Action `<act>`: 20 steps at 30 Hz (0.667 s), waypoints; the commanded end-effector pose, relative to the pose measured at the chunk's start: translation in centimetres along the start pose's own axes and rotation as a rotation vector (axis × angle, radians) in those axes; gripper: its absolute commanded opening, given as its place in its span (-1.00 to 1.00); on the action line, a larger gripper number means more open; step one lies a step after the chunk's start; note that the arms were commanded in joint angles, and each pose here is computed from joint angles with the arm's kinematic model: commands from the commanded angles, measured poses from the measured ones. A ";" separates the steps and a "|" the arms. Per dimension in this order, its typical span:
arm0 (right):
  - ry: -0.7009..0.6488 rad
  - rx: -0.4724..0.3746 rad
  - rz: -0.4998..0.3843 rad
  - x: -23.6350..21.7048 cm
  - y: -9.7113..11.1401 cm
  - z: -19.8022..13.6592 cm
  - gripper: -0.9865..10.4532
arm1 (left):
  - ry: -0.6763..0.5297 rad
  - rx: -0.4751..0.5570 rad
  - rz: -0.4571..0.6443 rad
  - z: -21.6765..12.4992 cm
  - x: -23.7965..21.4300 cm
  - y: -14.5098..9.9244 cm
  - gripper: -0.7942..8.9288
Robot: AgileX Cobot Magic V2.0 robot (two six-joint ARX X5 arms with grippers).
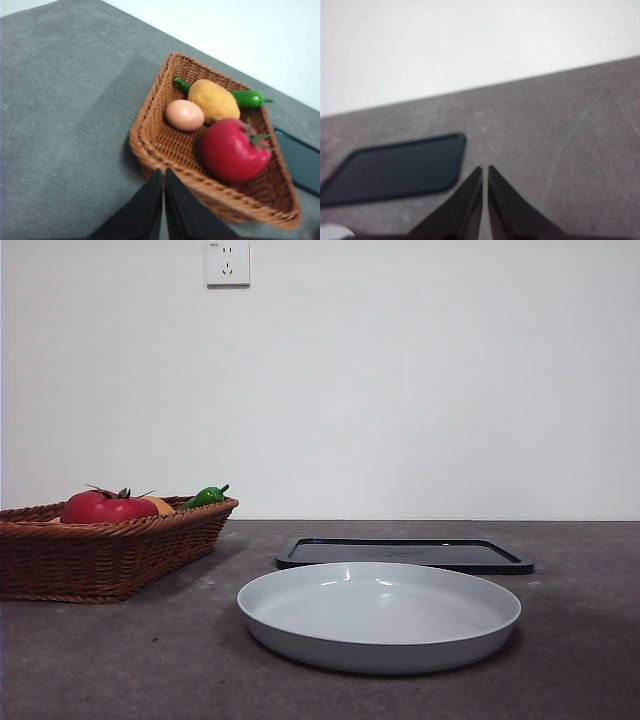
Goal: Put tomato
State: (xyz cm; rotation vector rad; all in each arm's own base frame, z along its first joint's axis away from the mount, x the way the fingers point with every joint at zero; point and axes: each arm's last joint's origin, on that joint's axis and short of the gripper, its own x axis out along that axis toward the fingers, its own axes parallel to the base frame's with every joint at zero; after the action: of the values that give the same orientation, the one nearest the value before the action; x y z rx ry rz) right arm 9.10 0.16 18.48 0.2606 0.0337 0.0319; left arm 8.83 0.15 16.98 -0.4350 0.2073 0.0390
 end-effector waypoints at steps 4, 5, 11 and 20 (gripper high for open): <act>-0.026 0.046 0.013 -1.1 0.8 2.7 -0.82 | -0.044 -0.007 -0.076 3.0 -1.2 -1.6 -0.82; -0.023 0.046 0.013 -1.3 0.9 3.1 -0.82 | -0.040 -0.004 -0.078 3.3 -1.3 -1.8 -0.82; 0.045 0.015 0.092 -2.3 2.1 6.3 -0.82 | 0.065 0.058 -0.130 6.1 -1.9 -3.3 -0.82; 0.339 -0.093 0.272 -1.6 3.9 11.0 -0.82 | 0.299 0.182 -0.255 10.2 -1.7 -5.8 -0.82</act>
State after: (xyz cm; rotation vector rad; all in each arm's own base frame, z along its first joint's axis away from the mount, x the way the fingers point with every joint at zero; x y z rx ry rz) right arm 7.68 1.00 29.27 0.2158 0.3407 0.3051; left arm 9.42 -0.72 28.11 -0.3450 0.4455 -0.2578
